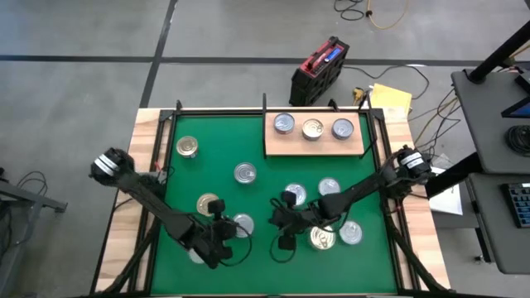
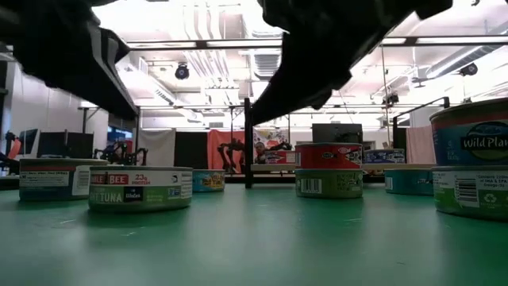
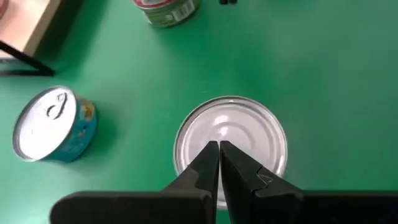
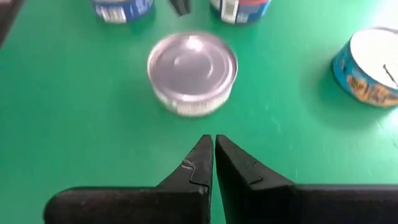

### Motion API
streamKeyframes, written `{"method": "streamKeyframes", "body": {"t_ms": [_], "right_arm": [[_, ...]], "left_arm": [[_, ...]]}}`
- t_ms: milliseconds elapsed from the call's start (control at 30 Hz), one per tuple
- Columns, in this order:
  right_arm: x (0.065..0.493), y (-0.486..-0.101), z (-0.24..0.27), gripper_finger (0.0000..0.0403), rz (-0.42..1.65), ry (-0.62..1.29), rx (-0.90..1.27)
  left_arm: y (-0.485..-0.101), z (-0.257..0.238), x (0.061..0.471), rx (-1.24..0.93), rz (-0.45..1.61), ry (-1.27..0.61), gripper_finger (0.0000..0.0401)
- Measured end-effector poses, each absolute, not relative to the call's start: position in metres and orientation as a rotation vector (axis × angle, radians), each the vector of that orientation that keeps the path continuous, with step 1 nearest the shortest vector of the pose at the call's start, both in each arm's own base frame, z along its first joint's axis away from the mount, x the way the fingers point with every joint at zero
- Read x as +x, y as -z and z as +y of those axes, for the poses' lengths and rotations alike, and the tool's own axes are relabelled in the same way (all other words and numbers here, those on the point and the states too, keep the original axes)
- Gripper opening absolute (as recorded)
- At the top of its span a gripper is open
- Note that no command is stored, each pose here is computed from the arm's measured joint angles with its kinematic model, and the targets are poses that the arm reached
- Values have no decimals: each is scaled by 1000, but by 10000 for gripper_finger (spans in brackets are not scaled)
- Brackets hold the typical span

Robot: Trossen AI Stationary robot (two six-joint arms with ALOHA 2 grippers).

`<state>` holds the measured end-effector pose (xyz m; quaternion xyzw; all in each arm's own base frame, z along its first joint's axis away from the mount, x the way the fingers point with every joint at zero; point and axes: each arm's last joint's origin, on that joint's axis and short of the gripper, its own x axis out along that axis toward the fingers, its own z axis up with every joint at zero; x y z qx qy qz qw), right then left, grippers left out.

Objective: Stack canned seafood by type on shelf
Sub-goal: Put the green tuna can on the shelf

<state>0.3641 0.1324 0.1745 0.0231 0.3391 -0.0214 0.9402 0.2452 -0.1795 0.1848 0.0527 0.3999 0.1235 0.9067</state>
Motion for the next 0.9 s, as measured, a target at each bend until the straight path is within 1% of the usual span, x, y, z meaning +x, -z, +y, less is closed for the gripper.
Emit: {"method": "streamKeyframes", "body": {"t_ms": [100, 300, 567, 767, 900], "right_arm": [[369, -171, 128, 9, 642, 30, 86], [378, -162, 120, 9, 591, 14, 163], [384, -162, 107, 9, 563, 52, 206], [387, -164, 104, 9, 538, 56, 218], [388, -165, 104, 13, 537, 24, 271]], "left_arm": [[-191, -179, 238, 28, 806, -200, 0], [-174, -180, 238, -77, 795, -192, 0], [-149, -185, 241, -124, 875, -209, 0], [-146, -186, 242, -135, 873, -219, 0], [-146, -187, 241, -138, 870, -219, 0]]}}
